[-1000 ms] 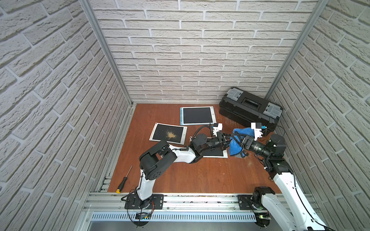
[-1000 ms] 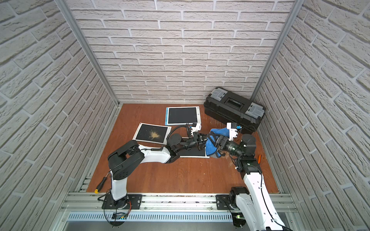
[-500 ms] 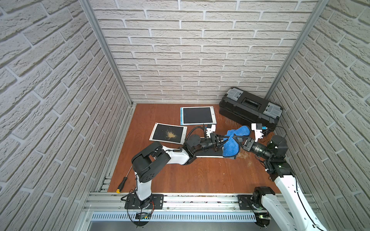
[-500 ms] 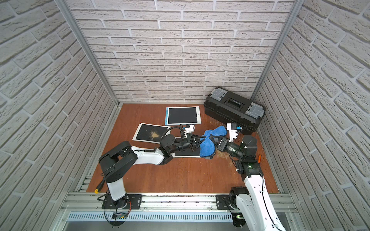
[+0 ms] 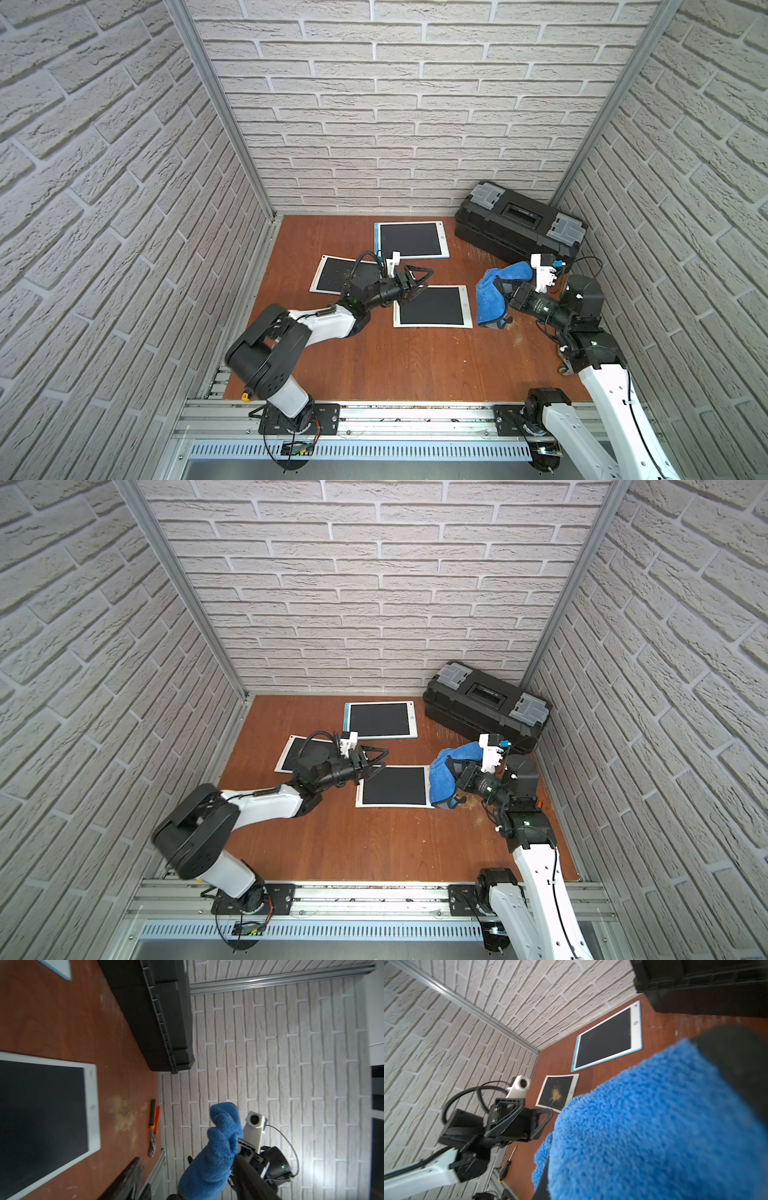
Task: Wipe the drawing tablet
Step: Adjust the cleaning item, then wipe the dirt from the drawing tablet.
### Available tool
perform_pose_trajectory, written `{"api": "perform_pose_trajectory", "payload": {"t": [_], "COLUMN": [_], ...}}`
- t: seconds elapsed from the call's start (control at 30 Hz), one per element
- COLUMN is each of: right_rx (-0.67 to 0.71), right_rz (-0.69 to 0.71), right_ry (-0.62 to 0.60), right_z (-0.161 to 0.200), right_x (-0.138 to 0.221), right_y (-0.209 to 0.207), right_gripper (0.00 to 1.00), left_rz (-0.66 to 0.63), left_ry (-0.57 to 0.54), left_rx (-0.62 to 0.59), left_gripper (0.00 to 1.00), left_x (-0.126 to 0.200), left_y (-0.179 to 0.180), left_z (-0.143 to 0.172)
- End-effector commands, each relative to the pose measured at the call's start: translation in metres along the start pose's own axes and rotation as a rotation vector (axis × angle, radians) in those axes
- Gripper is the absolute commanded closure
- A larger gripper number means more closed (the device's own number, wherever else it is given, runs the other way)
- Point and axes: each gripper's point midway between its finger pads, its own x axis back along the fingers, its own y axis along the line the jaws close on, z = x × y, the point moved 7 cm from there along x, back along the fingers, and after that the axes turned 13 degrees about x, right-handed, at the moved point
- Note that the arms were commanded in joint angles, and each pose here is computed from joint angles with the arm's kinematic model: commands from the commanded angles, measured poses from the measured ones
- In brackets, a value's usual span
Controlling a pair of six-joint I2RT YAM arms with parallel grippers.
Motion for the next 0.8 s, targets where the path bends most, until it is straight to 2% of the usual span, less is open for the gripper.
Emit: {"api": "perform_pose_trajectory", "payload": {"t": [0.0,0.07,0.1,0.17,0.3,0.4,0.5,0.63,0.77], "right_rx": [0.126,0.158,0.167,0.173,0.216,0.212,0.192,0.183,0.147], "right_rz": [0.221,0.273,0.272,0.243,0.230,0.218,0.218,0.178,0.102], "right_ry": [0.114,0.193,0.232,0.302,0.426,0.448,0.473,0.574,0.618], "right_z": [0.003,0.004,0.006,0.010,0.013,0.009,0.006,0.019,0.042], "right_x": [-0.002,-0.014,-0.025,-0.049,-0.099,-0.128,-0.155,-0.194,-0.230], "right_y": [-0.010,-0.010,-0.007,-0.001,0.016,0.023,0.024,0.031,0.039], "right_gripper": [0.97,0.97,0.97,0.97,0.97,0.97,0.97,0.97,0.97], "left_rz": [-0.549,-0.870,-0.965,-1.049,-1.071,-1.112,-1.096,-1.126,-1.141], "left_ry": [-0.027,-0.086,-0.062,-0.012,0.046,0.060,0.083,0.109,0.110], "left_rx": [-0.473,-0.725,-0.763,-0.797,-0.787,-0.752,-0.727,-0.697,-0.673], "left_gripper": [0.31,0.32,0.33,0.33,0.33,0.34,0.34,0.33,0.32], "left_x": [0.038,0.053,0.055,0.052,0.038,0.033,0.024,0.015,0.010], "left_y": [-0.002,-0.011,-0.007,0.003,0.029,0.052,0.070,0.091,0.104], "left_z": [0.026,0.034,0.033,0.031,0.029,0.021,0.016,0.009,0.002]}}
